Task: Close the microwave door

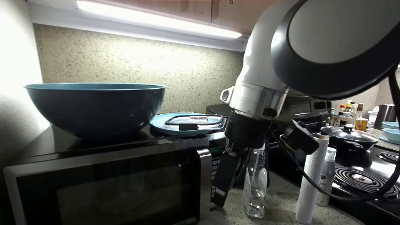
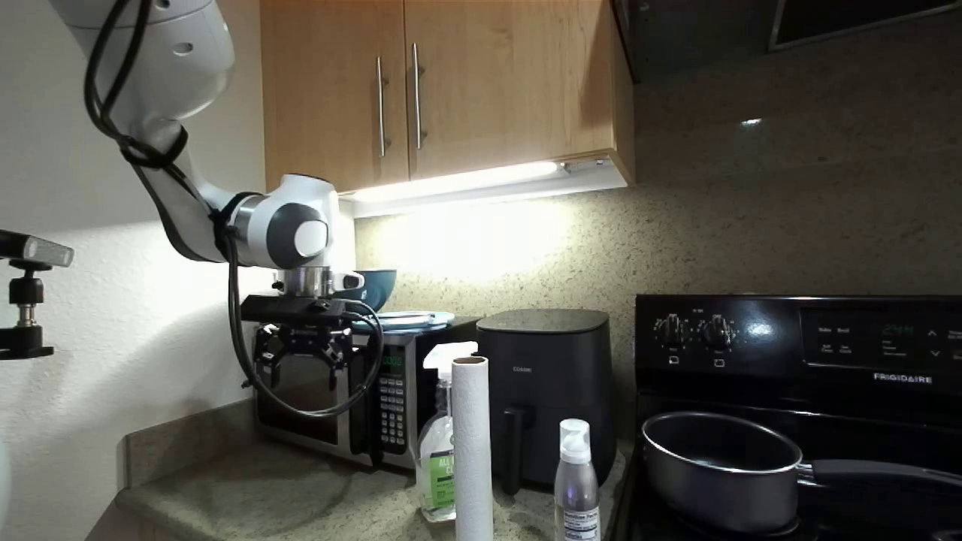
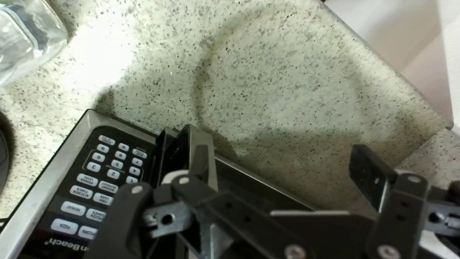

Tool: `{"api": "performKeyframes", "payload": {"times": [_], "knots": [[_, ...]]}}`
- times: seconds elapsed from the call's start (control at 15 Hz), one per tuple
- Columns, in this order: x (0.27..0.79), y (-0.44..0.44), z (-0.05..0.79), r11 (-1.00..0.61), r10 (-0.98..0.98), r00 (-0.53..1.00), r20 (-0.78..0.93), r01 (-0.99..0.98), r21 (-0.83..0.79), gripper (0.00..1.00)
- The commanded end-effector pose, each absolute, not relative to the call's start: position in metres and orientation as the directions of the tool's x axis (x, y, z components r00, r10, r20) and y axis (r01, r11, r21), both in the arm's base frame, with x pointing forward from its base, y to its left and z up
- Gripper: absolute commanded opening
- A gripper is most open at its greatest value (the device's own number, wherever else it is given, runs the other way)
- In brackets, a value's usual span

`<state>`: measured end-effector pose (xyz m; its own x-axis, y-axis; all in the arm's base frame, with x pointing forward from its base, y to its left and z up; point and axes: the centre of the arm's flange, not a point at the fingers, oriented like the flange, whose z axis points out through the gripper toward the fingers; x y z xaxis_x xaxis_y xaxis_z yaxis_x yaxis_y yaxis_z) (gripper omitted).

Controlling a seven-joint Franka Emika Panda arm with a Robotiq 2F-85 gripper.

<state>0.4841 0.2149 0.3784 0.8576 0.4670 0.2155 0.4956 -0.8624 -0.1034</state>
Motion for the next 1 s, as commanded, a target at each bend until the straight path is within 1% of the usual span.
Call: {"api": "performKeyframes", "payload": {"times": [0.0,0.27,0.4,0.8,0.93], "knots": [[0.5,0.202,0.36,-0.855,0.472,0.845,0.252,0.508,-0.103,1.0],[0.51,0.193,0.349,-0.871,0.439,0.854,0.281,0.481,-0.103,1.0],[0.507,0.196,0.351,-0.878,0.432,0.864,0.26,0.469,-0.098,1.0],[0.508,0.204,0.36,-0.879,0.417,0.85,0.323,0.468,-0.096,1.0],[0.51,0.204,0.358,-0.876,0.429,0.851,0.302,0.474,-0.092,1.0]]}}
